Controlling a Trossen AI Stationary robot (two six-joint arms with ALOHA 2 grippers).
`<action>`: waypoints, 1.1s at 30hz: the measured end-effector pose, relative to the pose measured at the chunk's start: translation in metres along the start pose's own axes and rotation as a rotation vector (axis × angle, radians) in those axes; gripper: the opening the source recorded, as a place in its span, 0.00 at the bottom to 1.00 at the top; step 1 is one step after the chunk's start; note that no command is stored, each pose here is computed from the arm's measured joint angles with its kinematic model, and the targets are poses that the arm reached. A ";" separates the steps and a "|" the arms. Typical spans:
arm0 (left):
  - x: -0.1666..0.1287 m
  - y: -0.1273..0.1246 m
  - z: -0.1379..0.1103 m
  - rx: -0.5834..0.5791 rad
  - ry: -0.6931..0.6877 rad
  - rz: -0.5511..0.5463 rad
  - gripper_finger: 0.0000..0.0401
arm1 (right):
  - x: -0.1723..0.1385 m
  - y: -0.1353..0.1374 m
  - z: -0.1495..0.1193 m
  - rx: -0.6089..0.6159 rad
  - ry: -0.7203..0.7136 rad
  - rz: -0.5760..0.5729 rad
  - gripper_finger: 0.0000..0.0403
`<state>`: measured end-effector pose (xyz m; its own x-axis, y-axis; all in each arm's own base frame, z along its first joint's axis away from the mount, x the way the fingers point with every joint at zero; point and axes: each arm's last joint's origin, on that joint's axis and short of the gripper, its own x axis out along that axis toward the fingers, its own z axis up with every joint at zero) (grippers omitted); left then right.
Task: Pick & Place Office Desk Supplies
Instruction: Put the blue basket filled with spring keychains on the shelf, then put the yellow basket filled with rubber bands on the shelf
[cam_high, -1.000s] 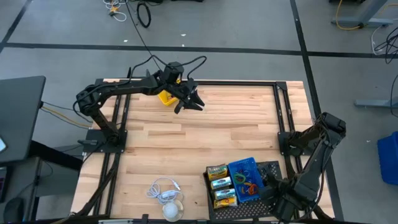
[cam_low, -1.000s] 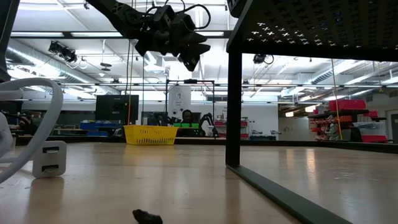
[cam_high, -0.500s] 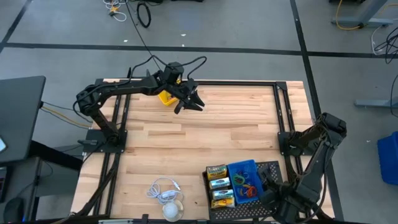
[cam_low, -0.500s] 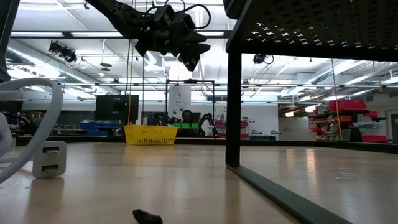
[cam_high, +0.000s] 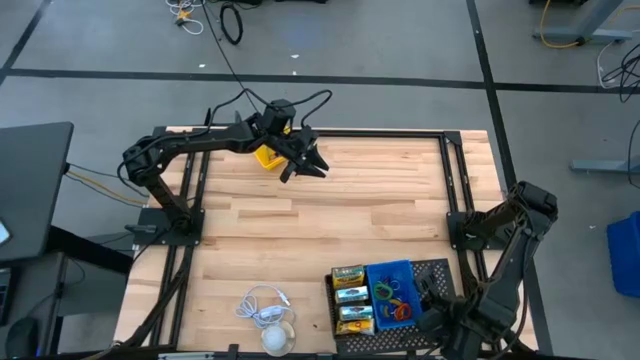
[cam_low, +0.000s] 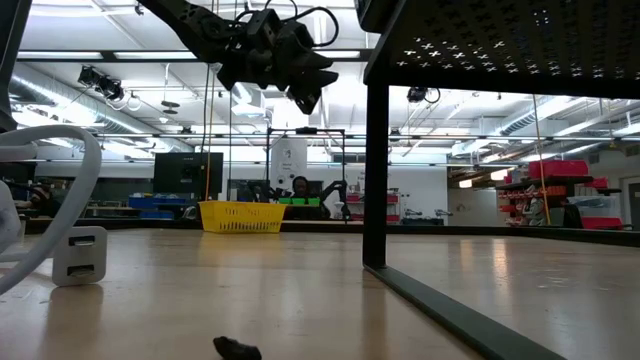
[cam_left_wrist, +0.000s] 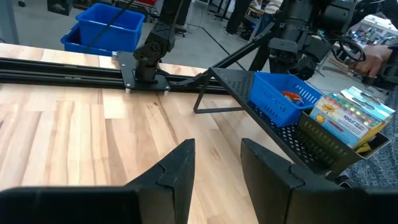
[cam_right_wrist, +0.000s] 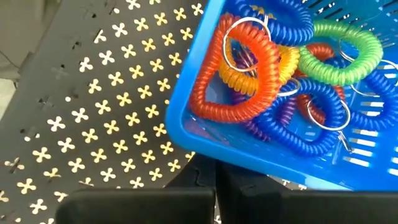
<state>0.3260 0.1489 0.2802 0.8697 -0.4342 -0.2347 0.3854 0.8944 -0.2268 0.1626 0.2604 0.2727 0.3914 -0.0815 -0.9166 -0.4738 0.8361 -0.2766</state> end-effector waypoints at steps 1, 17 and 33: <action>0.000 0.000 0.000 0.000 0.000 0.000 0.34 | 0.000 0.001 0.000 -0.001 -0.002 0.002 0.00; -0.041 0.016 -0.017 -0.087 0.270 0.617 0.34 | -0.003 -0.025 -0.027 0.301 0.255 -0.244 0.00; -0.070 0.020 -0.061 -0.268 0.786 0.964 0.47 | 0.003 -0.073 -0.018 0.312 0.267 -0.302 0.33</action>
<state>0.2541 0.1906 0.2340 0.3099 0.3489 -0.8844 -0.4524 0.8723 0.1856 0.1843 0.1899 0.2850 0.2402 -0.4461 -0.8621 -0.0966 0.8727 -0.4785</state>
